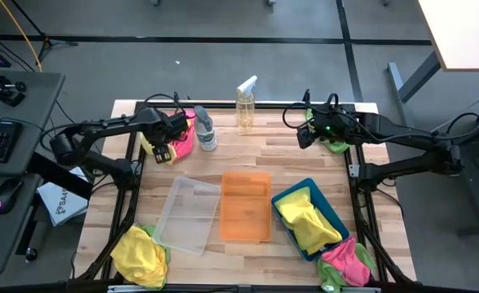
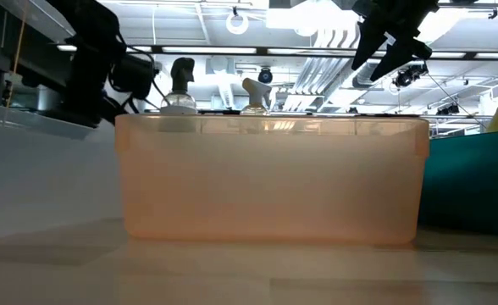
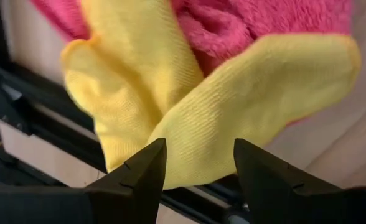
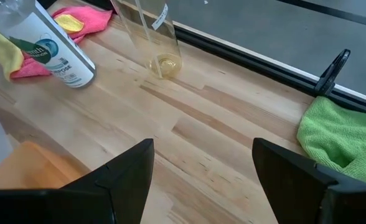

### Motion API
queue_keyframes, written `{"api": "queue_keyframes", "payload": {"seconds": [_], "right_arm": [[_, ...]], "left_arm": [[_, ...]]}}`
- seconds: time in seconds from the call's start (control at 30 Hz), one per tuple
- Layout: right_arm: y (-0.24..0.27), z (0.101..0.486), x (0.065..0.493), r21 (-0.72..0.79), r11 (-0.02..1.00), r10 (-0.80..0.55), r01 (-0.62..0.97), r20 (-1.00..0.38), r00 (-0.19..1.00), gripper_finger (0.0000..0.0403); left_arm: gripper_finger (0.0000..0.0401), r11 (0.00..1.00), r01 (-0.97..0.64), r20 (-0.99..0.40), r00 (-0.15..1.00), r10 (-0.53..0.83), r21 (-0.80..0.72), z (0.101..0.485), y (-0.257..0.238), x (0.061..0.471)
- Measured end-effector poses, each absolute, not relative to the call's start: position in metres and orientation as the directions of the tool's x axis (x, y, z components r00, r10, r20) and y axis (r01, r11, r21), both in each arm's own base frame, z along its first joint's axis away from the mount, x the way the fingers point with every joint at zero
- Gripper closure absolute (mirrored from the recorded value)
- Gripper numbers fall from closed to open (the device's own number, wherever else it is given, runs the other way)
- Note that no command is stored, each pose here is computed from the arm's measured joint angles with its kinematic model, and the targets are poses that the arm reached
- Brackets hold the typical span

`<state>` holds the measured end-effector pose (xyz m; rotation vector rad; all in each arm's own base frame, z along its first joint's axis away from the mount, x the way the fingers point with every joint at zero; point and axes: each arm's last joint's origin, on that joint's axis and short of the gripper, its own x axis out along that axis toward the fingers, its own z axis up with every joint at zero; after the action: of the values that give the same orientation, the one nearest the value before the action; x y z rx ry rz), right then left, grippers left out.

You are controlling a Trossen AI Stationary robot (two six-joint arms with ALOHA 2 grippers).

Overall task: Sort microfiber towel by color & place in baskets
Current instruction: Put the top yellow microfiber cloth into the blue bin

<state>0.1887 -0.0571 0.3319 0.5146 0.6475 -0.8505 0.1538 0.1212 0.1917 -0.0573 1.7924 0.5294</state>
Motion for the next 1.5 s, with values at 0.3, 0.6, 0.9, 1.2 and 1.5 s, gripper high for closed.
{"api": "queue_keyframes", "payload": {"seconds": [0.3,0.6,0.9,1.2,1.5], "right_arm": [[-0.057,0.332,0.189,0.158,0.561,-0.517,0.812,-0.700,0.493,0.0135],[-0.057,0.332,0.189,0.158,0.561,-0.517,0.813,-0.700,0.493,0.0135],[-0.057,0.332,0.189,0.158,0.562,-0.518,0.812,-0.698,0.494,0.0135],[-0.059,0.341,0.197,0.188,0.614,-0.534,0.767,-0.617,0.579,0.0135],[-0.057,0.357,0.211,0.275,0.778,-0.399,0.565,-0.479,0.782,0.0135]], "left_arm": [[0.0224,0.929,-0.256,-0.917,-0.363,0.165,0.269,0.168,0.137,0.158],[0.0343,0.939,-0.238,-0.897,-0.422,0.130,0.248,0.156,0.141,0.159],[0.0399,0.865,-0.393,-0.930,-0.311,0.193,0.311,0.239,0.131,0.151],[0.0400,0.749,-0.642,-0.905,0.203,0.373,0.164,0.403,0.089,0.125],[0.0401,0.885,-0.437,-0.668,0.708,0.229,-0.160,0.483,0.053,0.149]]}}
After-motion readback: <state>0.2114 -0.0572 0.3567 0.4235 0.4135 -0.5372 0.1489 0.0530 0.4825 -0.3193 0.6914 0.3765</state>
